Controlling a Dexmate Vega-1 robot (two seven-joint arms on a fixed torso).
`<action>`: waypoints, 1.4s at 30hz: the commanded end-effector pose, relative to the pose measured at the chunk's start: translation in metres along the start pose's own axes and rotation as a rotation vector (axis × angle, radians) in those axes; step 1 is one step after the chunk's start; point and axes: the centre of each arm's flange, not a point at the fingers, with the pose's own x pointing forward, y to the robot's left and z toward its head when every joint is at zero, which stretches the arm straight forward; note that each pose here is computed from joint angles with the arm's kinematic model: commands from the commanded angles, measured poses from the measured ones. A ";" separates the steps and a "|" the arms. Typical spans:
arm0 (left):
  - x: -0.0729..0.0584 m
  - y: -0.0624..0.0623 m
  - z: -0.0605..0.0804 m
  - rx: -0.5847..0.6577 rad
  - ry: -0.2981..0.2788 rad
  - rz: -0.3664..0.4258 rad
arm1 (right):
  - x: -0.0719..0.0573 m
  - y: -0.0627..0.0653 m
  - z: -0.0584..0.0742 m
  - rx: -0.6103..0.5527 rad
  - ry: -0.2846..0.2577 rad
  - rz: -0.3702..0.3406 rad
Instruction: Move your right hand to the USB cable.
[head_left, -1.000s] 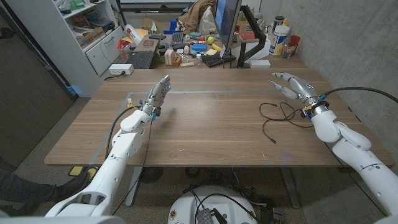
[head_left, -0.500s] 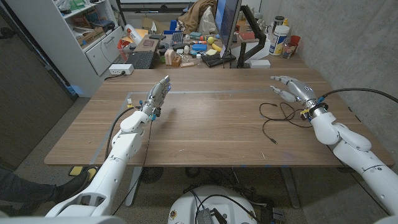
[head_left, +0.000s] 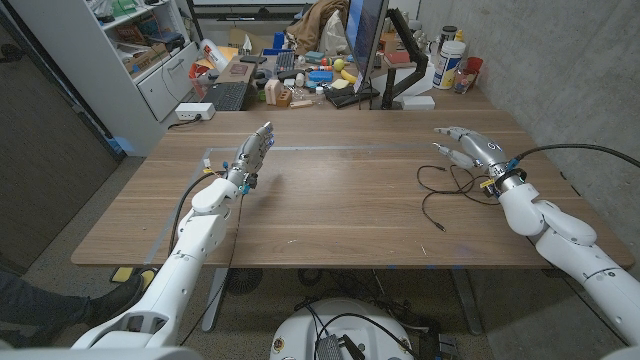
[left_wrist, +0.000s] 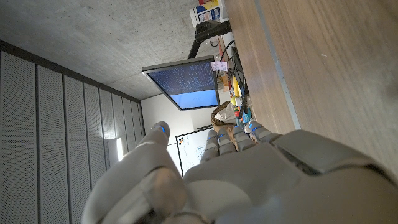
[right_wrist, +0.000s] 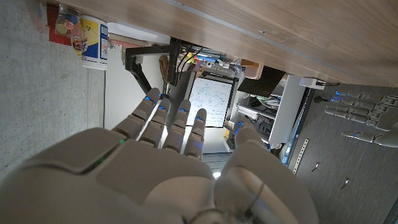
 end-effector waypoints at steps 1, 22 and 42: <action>-0.001 0.001 0.002 0.003 -0.002 -0.007 | -0.005 0.008 -0.001 -0.024 0.019 0.028; -0.008 0.007 0.000 -0.006 -0.002 0.005 | -0.005 0.030 -0.005 -0.049 0.071 0.065; -0.012 0.010 -0.003 -0.013 0.001 0.010 | -0.009 0.039 -0.007 -0.067 0.107 0.120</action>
